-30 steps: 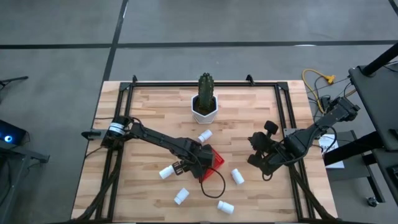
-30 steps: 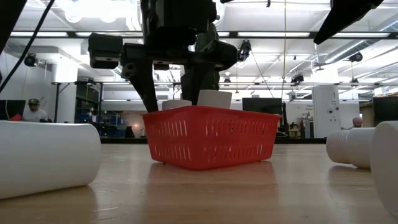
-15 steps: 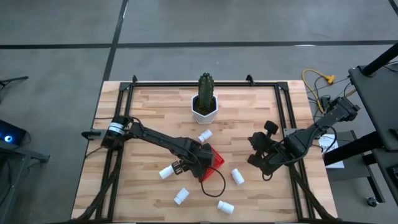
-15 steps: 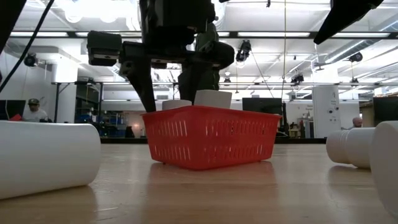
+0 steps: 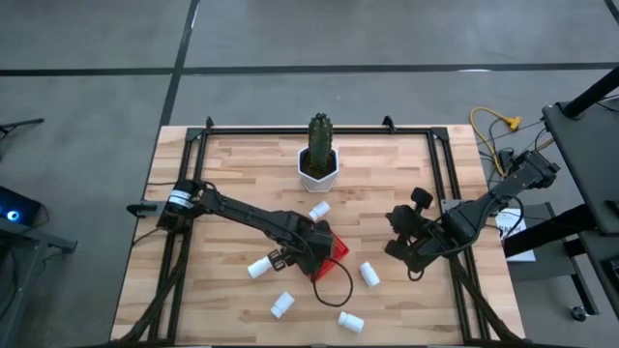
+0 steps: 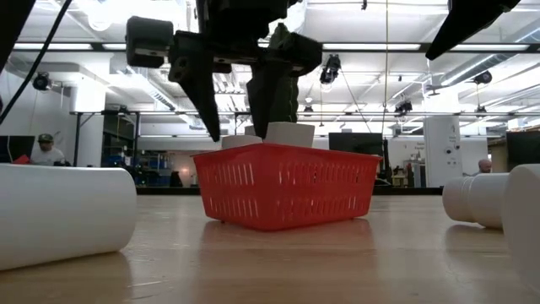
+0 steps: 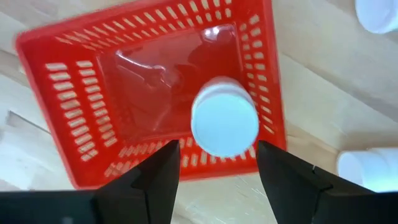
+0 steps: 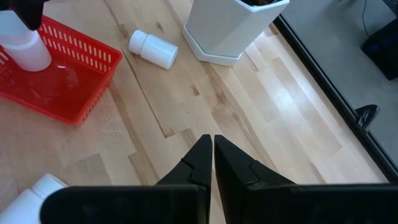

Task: Pick and place pill bottles into a basket
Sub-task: Put the white pill bottle into the red bin

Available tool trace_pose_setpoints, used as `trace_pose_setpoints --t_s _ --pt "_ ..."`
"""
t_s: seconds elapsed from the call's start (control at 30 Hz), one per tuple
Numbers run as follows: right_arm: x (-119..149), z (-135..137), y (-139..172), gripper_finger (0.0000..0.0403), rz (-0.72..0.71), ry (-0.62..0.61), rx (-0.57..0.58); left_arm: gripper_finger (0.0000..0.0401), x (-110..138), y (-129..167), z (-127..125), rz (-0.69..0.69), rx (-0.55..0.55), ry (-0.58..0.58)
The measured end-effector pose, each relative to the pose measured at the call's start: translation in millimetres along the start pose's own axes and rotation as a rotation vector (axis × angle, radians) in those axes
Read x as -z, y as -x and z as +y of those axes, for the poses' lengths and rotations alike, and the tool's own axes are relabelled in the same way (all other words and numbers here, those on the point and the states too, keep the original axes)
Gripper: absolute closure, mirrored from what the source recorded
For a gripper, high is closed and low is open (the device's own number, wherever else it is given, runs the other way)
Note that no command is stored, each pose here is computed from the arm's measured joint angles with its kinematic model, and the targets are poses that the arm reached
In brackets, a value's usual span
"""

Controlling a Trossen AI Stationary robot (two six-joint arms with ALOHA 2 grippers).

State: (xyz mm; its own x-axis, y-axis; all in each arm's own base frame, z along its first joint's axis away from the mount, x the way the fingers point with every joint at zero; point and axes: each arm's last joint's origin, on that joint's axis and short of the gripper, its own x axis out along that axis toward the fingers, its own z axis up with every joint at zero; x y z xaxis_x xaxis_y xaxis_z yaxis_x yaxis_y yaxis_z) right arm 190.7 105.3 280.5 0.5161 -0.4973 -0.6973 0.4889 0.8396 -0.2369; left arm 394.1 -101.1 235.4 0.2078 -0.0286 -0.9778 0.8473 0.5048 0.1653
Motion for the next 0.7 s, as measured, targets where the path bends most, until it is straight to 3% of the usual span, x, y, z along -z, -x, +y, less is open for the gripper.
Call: trace_pose_setpoints --t_s 0.37,0.7 --pt "0 0 0 0.0394 0.000 0.004 0.000 0.0208 5 8 -8 0.055 0.056 0.025" --pt "0 -1 0 0.0394 -0.004 0.004 0.001 0.0208 5 49 -11 -0.070 -0.045 0.047"
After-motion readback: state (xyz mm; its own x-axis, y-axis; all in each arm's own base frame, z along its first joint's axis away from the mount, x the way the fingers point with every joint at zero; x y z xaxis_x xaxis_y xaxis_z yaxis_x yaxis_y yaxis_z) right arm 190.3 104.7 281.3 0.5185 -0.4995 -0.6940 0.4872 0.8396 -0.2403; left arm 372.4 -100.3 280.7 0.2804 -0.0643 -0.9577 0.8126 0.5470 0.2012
